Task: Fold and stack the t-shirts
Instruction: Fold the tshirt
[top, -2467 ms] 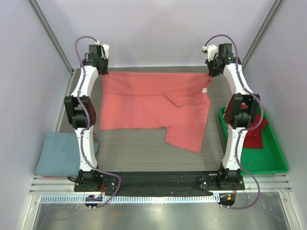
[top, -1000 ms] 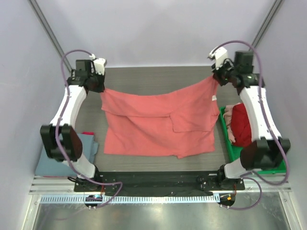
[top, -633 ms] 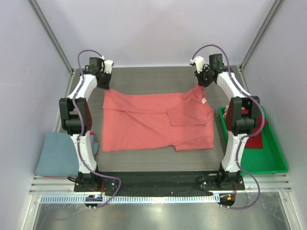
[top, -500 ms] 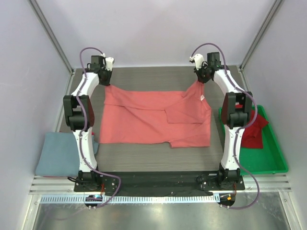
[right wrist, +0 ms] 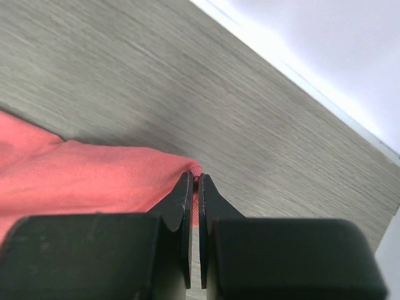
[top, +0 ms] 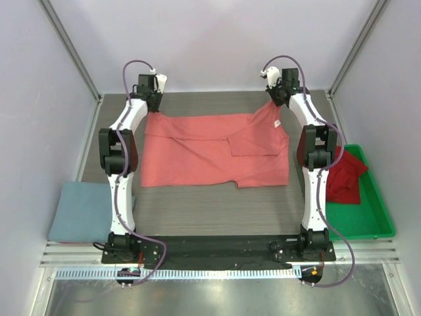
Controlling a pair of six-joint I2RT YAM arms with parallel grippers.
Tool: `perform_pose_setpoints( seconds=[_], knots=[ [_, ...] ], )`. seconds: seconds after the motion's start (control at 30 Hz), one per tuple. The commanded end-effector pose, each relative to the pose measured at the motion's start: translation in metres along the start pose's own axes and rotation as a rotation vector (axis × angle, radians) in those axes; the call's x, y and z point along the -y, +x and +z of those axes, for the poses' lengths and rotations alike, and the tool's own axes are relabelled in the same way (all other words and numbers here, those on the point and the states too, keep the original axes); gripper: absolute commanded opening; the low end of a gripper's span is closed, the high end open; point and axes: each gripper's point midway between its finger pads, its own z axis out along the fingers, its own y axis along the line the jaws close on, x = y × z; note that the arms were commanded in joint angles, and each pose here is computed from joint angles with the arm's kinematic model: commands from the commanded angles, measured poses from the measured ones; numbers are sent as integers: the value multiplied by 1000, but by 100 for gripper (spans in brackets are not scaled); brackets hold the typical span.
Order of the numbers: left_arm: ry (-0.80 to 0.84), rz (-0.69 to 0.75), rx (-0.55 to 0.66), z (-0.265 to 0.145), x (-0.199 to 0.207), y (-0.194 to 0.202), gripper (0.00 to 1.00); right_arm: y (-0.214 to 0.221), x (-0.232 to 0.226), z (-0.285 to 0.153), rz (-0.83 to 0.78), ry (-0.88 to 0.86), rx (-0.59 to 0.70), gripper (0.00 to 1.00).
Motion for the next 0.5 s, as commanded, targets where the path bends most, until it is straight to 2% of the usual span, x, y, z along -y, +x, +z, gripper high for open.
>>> perform_pose_setpoints(
  seconds=[0.0,0.1,0.13,0.2,0.23,0.27,0.33,0.37,0.43,0.47],
  knots=[
    [-73,4,132,-25,-18,-52,0,-57,35,-42,4,116,131,1],
    [-105,-20,210,-73,-33,-85,0,-79,44,-82,2,145,176,1],
    [-122,-28,267,-106,-42,-105,0,-102,52,-117,-10,174,231,1],
    [-130,-21,297,-133,-46,-112,0,-113,51,-145,-28,178,269,1],
    [-131,-21,320,-149,-48,-118,0,-130,57,-181,-38,207,321,1],
    [-144,-27,371,-182,-55,-129,0,-131,53,-195,-39,207,332,1],
    [-130,-25,376,-205,-51,-124,0,-137,51,-225,-42,212,367,1],
    [-131,-27,396,-229,-52,-123,0,-144,46,-259,-47,220,410,1],
    [-131,-33,400,-250,-51,-118,0,-137,35,-283,-30,209,426,1],
    [-137,-39,418,-272,-53,-115,0,-146,32,-319,-35,225,482,1]
  ],
)
